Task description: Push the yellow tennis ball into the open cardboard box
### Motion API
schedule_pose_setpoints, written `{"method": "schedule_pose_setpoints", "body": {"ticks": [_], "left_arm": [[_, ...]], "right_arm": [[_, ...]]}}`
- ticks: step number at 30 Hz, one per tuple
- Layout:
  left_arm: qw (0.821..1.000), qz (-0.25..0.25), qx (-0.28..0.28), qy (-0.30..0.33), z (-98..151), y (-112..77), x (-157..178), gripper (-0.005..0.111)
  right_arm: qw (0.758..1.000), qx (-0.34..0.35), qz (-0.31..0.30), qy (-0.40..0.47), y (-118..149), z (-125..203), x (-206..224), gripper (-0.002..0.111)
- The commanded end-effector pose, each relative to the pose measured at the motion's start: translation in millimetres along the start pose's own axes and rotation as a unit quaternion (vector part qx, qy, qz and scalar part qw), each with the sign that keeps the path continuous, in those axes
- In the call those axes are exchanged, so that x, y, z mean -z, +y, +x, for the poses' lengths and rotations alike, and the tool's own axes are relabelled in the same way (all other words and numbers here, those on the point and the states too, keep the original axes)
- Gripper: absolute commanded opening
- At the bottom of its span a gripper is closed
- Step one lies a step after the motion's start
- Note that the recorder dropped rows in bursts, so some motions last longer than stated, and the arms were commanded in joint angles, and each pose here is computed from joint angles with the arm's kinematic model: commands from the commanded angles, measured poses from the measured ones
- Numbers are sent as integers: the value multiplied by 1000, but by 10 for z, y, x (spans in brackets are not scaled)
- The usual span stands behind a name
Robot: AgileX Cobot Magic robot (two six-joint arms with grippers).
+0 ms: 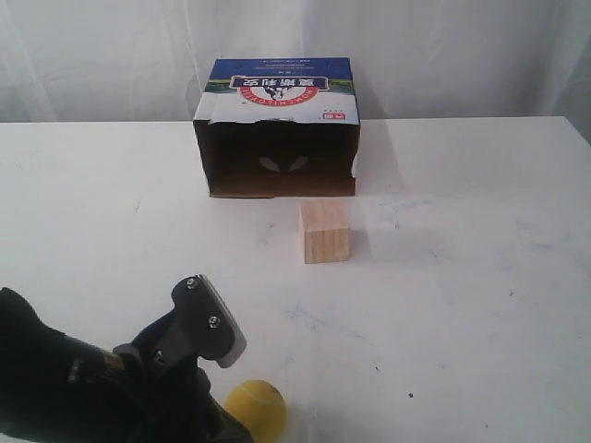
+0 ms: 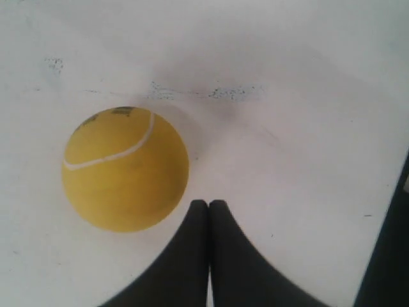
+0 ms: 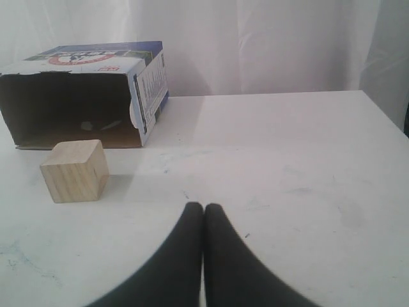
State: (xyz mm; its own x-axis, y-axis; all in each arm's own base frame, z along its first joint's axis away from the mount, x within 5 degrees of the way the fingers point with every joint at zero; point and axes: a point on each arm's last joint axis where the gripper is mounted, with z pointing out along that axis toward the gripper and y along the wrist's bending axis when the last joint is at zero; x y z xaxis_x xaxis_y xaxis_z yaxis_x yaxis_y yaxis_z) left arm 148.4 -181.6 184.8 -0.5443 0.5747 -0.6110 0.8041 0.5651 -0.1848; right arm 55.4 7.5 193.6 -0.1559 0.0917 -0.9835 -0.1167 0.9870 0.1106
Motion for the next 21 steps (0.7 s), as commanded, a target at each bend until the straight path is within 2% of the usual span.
{"method": "schedule_pose_setpoints", "body": {"ticks": [1, 3, 7, 10, 18, 21], "left_arm": [[1000, -5, 5, -5, 3, 3, -3, 0], [1000, -3, 15, -5, 3, 3, -13, 0], [997, 8, 81, -18, -22, -11, -26, 0], [995, 10, 96, -22, -29, -14, -26, 0], [999, 7, 42, -23, -30, -11, -26, 0], [999, 9, 39, -22, -28, -14, -26, 0]], "right_arm": [[1000, 1, -3, -5, 2, 5, 2, 0], [1000, 1, -3, -5, 2, 5, 2, 0], [1000, 1, -3, -5, 2, 5, 2, 0], [1000, 1, -3, -5, 2, 5, 2, 0], [1000, 1, -3, -5, 2, 5, 2, 0], [1000, 1, -3, -5, 2, 5, 2, 0]]}}
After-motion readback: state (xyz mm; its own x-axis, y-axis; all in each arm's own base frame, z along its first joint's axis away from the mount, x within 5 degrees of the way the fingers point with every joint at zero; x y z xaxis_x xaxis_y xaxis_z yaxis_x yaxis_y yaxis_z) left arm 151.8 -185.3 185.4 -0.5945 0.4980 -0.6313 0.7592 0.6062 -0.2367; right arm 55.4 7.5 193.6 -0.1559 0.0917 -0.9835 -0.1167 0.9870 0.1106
